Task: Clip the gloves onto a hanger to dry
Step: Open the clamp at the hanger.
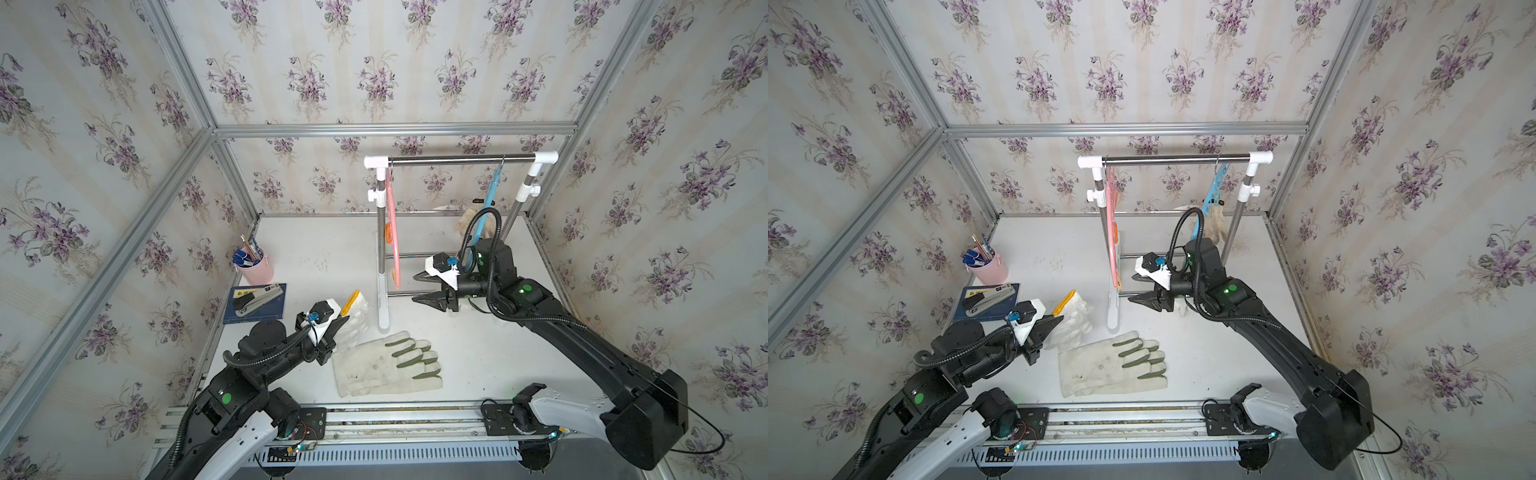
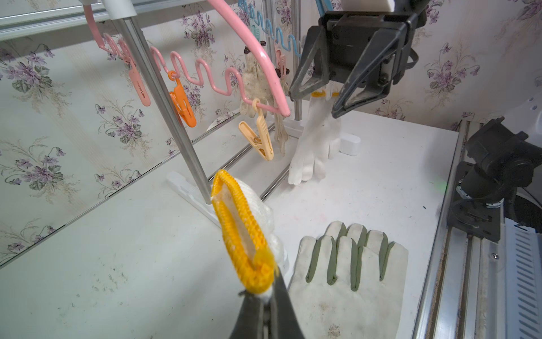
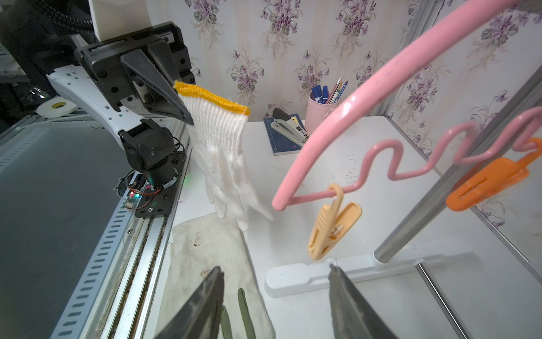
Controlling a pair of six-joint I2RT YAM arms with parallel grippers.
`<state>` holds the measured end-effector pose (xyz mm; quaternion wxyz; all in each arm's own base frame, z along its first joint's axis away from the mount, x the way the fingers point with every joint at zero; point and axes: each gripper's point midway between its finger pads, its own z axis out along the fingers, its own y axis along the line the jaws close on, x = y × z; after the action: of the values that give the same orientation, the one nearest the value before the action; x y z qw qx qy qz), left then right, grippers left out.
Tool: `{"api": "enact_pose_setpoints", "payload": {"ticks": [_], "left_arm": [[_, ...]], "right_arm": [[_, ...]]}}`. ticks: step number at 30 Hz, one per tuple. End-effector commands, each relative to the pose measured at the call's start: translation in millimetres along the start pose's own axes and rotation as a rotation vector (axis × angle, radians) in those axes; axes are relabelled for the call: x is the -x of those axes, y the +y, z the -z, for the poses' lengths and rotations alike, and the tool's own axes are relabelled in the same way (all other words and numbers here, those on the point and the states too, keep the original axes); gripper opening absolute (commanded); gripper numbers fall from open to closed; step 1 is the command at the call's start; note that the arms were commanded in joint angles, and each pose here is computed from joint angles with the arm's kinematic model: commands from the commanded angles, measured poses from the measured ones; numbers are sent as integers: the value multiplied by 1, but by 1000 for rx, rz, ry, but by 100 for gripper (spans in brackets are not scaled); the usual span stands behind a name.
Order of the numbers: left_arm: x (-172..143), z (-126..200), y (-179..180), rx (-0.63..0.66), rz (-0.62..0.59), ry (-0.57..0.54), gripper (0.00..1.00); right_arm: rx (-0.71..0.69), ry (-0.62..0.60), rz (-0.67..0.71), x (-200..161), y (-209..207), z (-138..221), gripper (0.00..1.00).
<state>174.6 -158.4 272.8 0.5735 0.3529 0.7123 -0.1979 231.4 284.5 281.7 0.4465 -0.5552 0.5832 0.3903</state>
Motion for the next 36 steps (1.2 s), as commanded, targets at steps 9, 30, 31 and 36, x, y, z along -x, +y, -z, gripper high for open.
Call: {"api": "enact_pose_setpoints", "payload": {"ticks": [9, 30, 31, 36], "left_arm": [[9, -11, -6, -46, -20, -51, 0], [5, -20, -7, -56, -13, -65, 0], [5, -20, -7, -56, -14, -66, 0], [7, -17, -7, -57, -17, -74, 0]], "right_arm": [[260, -116, -70, 25, -17, -7, 55], [-482, 49, -266, -3, -71, 24, 47], [-550, 55, -306, -4, -78, 32, 45], [-706, 41, -376, -4, -79, 58, 45]]}}
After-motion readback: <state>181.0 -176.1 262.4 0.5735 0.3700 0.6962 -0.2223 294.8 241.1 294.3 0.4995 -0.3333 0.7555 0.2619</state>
